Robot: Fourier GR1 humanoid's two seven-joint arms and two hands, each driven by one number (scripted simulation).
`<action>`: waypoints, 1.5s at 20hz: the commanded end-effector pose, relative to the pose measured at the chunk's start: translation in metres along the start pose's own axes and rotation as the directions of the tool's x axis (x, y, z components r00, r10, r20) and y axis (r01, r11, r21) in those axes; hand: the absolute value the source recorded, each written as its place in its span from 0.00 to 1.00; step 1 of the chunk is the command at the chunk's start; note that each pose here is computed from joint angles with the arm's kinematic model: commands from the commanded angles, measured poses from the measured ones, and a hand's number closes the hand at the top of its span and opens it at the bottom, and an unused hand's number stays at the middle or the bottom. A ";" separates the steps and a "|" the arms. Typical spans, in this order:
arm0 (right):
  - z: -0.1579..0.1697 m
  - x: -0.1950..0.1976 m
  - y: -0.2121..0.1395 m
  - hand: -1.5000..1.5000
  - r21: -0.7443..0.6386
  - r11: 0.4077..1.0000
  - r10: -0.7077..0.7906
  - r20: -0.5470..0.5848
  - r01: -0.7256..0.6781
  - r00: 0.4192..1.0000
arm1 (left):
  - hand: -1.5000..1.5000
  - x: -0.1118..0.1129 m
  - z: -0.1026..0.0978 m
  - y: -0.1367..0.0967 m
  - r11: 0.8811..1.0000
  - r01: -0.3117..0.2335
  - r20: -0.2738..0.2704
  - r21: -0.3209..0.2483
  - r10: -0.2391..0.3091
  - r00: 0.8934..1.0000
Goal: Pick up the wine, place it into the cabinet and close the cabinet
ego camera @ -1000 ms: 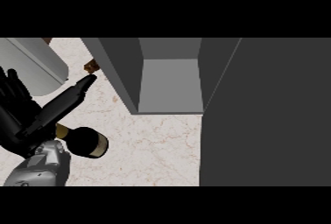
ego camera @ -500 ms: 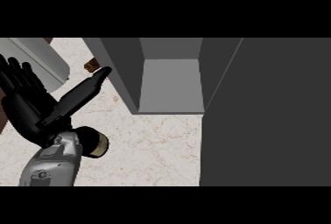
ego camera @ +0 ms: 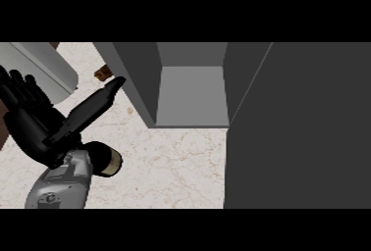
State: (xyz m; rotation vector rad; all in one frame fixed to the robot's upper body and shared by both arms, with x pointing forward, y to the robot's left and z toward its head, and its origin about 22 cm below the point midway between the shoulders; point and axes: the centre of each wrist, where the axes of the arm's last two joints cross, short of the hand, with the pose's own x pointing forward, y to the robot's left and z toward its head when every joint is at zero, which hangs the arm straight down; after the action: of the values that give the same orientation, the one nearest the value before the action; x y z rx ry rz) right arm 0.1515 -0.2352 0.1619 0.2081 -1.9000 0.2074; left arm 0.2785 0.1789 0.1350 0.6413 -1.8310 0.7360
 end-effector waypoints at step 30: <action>-0.005 -0.008 0.023 0.00 0.002 1.000 -0.004 0.010 0.004 1.000 | 0.00 -0.059 0.064 0.118 0.982 0.128 -0.162 0.142 -0.104 0.981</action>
State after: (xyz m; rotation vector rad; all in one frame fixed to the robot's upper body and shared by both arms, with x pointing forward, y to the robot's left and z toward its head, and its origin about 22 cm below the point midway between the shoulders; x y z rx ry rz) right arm 0.1504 -0.2241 0.1632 0.1979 -1.9031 0.1988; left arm 0.1872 0.2067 0.0503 0.7722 -1.6187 0.8164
